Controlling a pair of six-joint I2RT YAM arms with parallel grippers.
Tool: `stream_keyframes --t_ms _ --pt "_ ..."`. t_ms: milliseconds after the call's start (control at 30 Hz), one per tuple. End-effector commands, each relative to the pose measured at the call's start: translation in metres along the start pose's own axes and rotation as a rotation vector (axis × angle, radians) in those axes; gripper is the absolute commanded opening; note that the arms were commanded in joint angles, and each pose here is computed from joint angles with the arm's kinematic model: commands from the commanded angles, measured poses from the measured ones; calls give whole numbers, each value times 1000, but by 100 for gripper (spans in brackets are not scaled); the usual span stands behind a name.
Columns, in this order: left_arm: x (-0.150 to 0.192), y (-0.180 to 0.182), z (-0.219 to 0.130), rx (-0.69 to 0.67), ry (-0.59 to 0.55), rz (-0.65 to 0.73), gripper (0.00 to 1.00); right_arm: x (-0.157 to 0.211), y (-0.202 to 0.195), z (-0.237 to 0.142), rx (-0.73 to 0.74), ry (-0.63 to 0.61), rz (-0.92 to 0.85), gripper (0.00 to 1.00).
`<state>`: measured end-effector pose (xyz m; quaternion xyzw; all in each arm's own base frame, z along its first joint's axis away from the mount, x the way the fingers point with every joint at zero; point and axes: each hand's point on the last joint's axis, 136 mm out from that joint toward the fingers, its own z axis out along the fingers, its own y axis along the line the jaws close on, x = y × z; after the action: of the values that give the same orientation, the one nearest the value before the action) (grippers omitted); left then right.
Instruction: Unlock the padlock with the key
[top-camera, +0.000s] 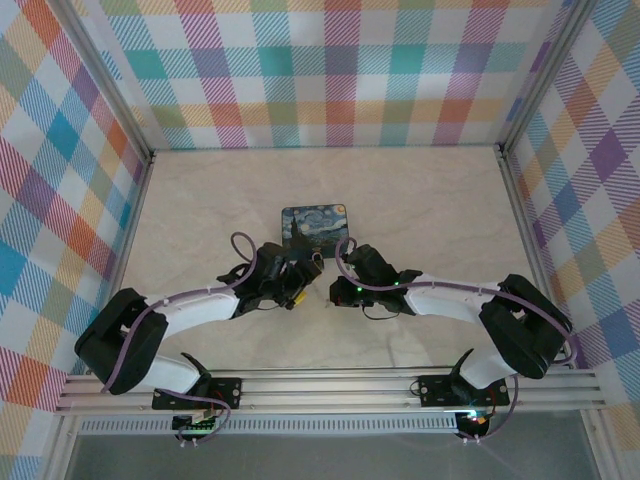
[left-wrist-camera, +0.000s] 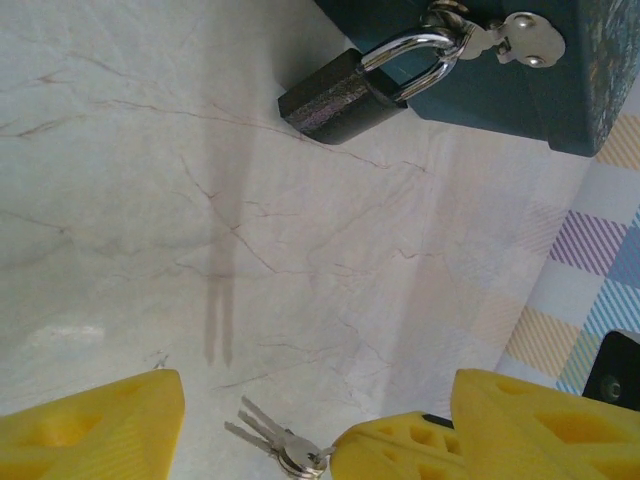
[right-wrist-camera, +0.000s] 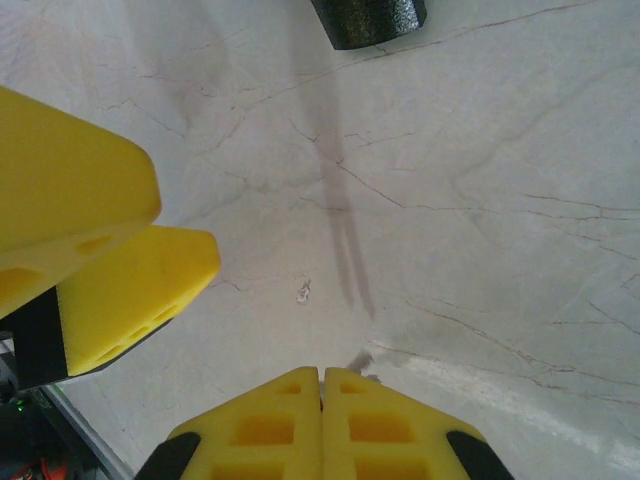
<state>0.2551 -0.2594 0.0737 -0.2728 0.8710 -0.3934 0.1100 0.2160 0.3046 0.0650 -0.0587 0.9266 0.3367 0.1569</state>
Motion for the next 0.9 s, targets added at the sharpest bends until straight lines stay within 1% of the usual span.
stream_keyframes --t_ms 0,67,167,267,367,500,600,667,867 --pt "1 -1 -8 14 -19 10 71 -9 20 -9 -62 -27 -24 0" --pt "1 0 -9 13 -18 13 72 -10 21 -10 -59 -31 -25 0" --pt "-5 5 -15 3 -37 8 72 -11 6 -10 30 -36 -34 0" --pt "-15 7 -30 -26 -85 40 72 -8 -17 -7 127 -23 -26 0" --pt "-21 1 -48 -32 -127 85 73 -3 -32 -3 169 -1 -10 1" --pt "-25 -3 -61 -17 -146 107 74 1 -46 -5 226 7 -2 2" --pt "-28 -2 -65 -31 -156 126 74 1 -55 -8 261 12 8 11" --pt "-29 -2 -66 -34 -156 131 74 1 -60 -10 285 17 10 19" --pt "-29 -6 -72 -21 -165 138 74 1 -69 -13 344 36 -1 30"
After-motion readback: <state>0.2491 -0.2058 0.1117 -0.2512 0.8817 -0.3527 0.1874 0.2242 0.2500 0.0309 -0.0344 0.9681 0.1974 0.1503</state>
